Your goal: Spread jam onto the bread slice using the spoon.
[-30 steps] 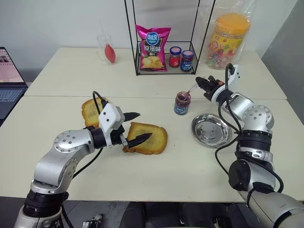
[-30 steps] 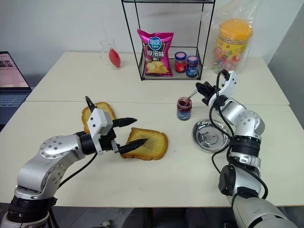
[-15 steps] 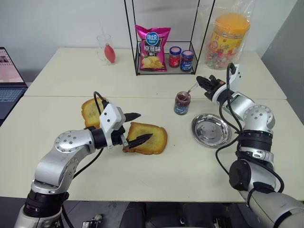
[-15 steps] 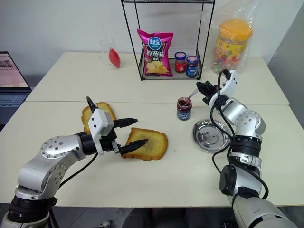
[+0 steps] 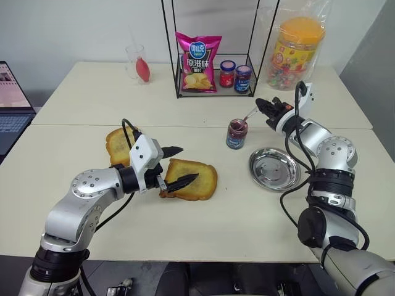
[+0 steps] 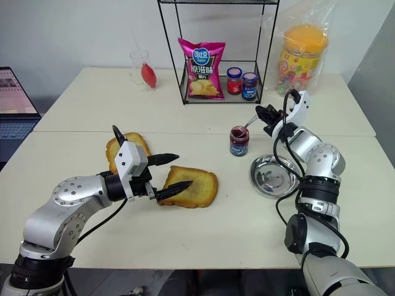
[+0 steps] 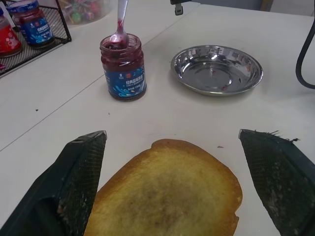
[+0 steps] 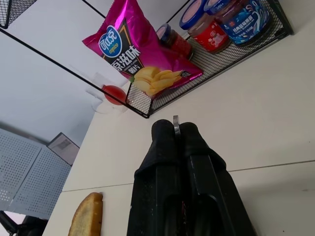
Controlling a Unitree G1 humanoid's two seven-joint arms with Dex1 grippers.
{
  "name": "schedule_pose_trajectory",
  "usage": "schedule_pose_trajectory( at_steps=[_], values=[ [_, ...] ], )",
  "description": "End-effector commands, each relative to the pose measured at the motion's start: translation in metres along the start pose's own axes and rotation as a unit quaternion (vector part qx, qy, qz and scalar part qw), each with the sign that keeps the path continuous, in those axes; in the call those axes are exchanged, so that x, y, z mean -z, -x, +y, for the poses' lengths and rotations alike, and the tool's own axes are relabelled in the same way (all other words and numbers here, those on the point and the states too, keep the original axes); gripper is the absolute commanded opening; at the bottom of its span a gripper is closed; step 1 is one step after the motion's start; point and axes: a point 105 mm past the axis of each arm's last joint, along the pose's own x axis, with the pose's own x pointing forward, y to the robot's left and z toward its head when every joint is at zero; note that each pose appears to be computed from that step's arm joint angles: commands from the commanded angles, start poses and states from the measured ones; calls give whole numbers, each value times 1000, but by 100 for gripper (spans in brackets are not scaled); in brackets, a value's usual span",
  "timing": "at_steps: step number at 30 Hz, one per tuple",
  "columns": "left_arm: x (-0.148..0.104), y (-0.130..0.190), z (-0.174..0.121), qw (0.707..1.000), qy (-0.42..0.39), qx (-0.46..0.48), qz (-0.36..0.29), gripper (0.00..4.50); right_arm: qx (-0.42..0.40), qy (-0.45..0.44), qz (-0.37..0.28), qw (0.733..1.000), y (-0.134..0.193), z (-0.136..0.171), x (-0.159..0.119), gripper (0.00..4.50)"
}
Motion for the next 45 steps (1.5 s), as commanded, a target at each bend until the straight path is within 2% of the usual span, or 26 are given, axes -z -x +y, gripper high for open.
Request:
schedule_pose_trajectory(
  at_steps=[1,6,24,45],
  values=[
    [-9,0,-3,1000,-22,5,-8,450,-34,24,-31,999,5,17,-18,2],
    [-9,0,-4,1000,-22,5,-8,450,-39,47,-28,998,8,20,-17,2],
    [-9,2,-3,1000,-23,6,-6,450,-18,28,-40,999,13,6,-21,2],
    [-10,6,1,1000,-18,0,-8,450,5,-65,-53,996,17,-9,-22,2]
  ],
)
